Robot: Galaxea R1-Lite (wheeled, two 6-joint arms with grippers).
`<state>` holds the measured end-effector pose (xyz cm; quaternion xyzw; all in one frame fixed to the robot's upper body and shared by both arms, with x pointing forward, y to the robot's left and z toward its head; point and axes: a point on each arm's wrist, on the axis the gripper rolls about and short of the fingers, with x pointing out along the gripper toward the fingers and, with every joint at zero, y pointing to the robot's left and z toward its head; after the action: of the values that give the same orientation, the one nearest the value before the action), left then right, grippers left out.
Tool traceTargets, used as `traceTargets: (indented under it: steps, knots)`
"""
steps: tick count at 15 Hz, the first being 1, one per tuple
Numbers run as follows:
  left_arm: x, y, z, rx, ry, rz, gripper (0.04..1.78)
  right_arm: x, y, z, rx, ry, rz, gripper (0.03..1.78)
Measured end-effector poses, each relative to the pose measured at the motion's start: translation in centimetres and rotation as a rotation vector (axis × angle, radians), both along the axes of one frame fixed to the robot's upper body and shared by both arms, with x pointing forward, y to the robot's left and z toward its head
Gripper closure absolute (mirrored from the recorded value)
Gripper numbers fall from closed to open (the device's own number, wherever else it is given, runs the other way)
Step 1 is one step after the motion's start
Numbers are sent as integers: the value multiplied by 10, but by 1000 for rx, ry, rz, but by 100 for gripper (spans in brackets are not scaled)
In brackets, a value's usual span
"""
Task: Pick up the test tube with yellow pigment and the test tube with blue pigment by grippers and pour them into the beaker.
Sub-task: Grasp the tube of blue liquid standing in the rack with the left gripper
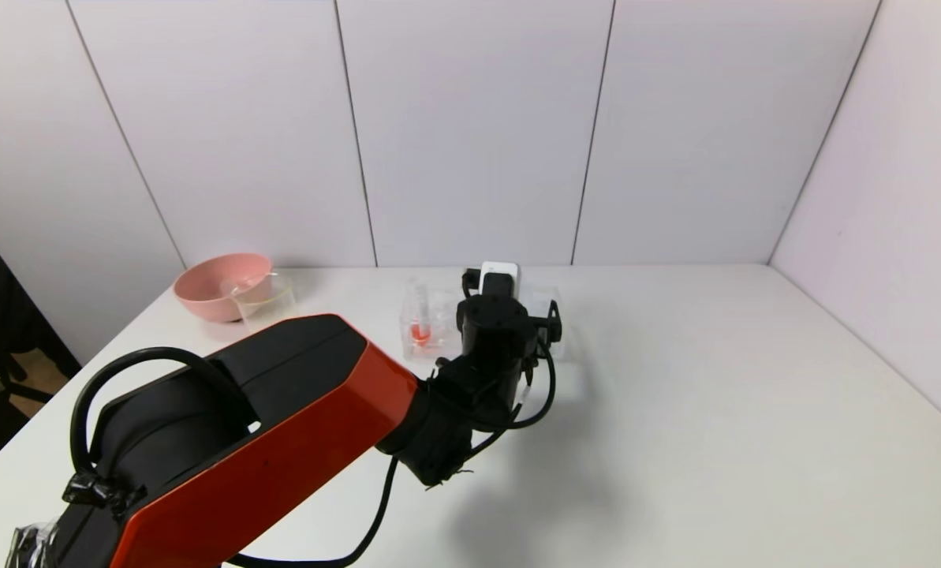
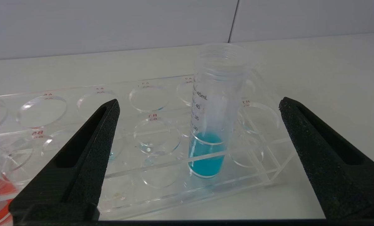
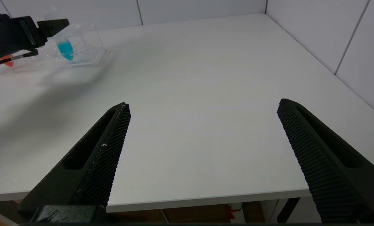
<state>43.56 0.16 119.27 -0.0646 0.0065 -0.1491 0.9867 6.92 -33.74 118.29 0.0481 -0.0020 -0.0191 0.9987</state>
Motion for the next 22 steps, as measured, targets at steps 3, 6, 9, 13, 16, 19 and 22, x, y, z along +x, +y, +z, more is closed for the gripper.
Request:
traceTargets:
  steps: [3, 6, 9, 13, 16, 19, 22]
  knots:
    - [8, -4, -5, 1, 2, 20, 4, 0, 0, 0, 0, 0, 0, 10]
    - [13, -7, -3, -15, -14, 49, 4, 0, 0, 0, 0, 0, 0, 10]
    - [15, -7, -2, -18, -20, 55, 4, 0, 0, 0, 0, 0, 0, 10]
    - [15, -8, -4, -8, -13, 55, 4, 0, 0, 0, 0, 0, 0, 10]
    - [16, -8, -6, -1, -7, 56, 16, 0, 0, 0, 0, 0, 0, 10]
    - [16, -8, -8, 5, -3, 56, 51, 0, 0, 0, 0, 0, 0, 10]
    - [16, -9, -8, 6, -4, 53, 107, 0, 0, 0, 0, 0, 0, 10]
